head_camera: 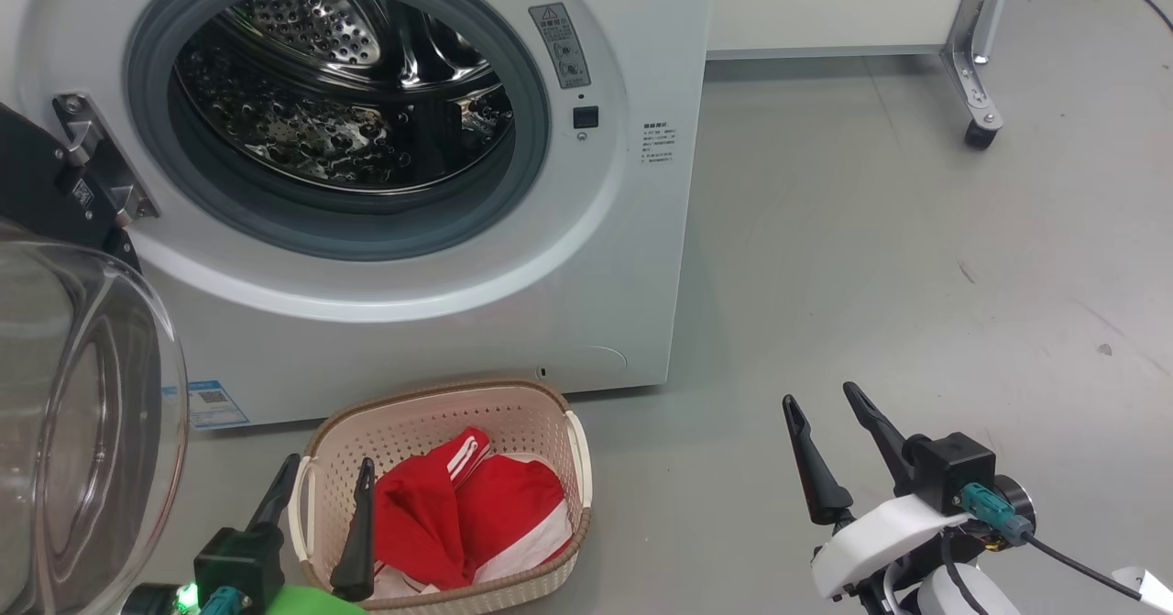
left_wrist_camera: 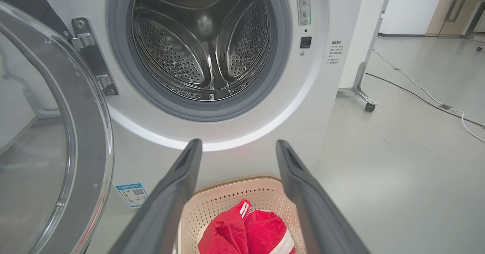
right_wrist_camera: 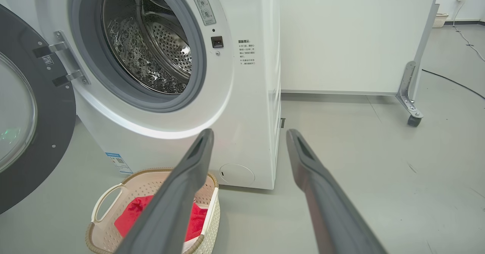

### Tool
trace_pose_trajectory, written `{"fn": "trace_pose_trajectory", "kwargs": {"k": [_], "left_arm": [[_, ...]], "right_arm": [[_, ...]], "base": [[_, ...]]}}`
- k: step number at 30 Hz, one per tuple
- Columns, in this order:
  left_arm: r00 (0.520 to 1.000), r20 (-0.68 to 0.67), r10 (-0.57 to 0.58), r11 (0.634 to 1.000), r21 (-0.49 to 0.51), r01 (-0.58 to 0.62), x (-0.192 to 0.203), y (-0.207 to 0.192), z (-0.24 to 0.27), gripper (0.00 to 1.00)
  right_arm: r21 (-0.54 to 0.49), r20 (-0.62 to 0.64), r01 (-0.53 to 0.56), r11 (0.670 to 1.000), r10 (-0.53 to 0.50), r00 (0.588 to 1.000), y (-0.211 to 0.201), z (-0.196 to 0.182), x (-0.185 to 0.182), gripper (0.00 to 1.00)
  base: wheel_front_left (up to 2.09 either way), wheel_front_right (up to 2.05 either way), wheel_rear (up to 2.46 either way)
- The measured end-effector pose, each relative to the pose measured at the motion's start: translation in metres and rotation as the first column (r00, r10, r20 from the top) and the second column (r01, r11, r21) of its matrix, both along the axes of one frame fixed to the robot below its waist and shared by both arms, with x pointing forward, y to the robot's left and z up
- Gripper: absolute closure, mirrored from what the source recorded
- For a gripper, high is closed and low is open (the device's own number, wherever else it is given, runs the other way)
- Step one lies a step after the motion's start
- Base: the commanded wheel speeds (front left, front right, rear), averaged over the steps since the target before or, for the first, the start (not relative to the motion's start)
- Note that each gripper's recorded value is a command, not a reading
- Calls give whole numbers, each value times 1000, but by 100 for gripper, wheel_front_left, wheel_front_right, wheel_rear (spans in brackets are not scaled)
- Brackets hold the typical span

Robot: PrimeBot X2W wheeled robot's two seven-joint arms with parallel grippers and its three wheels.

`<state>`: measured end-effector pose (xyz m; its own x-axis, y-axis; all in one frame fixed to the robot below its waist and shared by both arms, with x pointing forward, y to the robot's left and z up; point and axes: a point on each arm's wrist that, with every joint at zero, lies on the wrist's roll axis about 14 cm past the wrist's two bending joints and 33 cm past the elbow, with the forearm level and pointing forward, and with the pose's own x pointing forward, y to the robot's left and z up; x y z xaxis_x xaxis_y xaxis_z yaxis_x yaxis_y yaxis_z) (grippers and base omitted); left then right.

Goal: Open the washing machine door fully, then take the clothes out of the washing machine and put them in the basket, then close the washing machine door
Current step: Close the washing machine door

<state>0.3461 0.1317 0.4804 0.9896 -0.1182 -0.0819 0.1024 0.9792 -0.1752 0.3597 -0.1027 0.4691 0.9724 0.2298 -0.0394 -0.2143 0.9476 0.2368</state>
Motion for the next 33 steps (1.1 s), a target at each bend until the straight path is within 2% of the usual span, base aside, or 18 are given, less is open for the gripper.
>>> {"fn": "trace_pose_trajectory", "kwargs": {"k": [16, 33], "left_arm": [[1000, 17, -5, 1000, -4, 5, -1, -1, 6, 0], [1000, 19, -8, 1000, -2, 8, -2, -2, 8, 0]], "right_arm": [[0, 1, 0, 1000, 0, 1000, 0, 0, 0, 0], [0, 7, 3, 1000, -3, 1000, -1, 2, 0, 0]], "base": [[-77, 77, 0], [-16, 16, 0]]}}
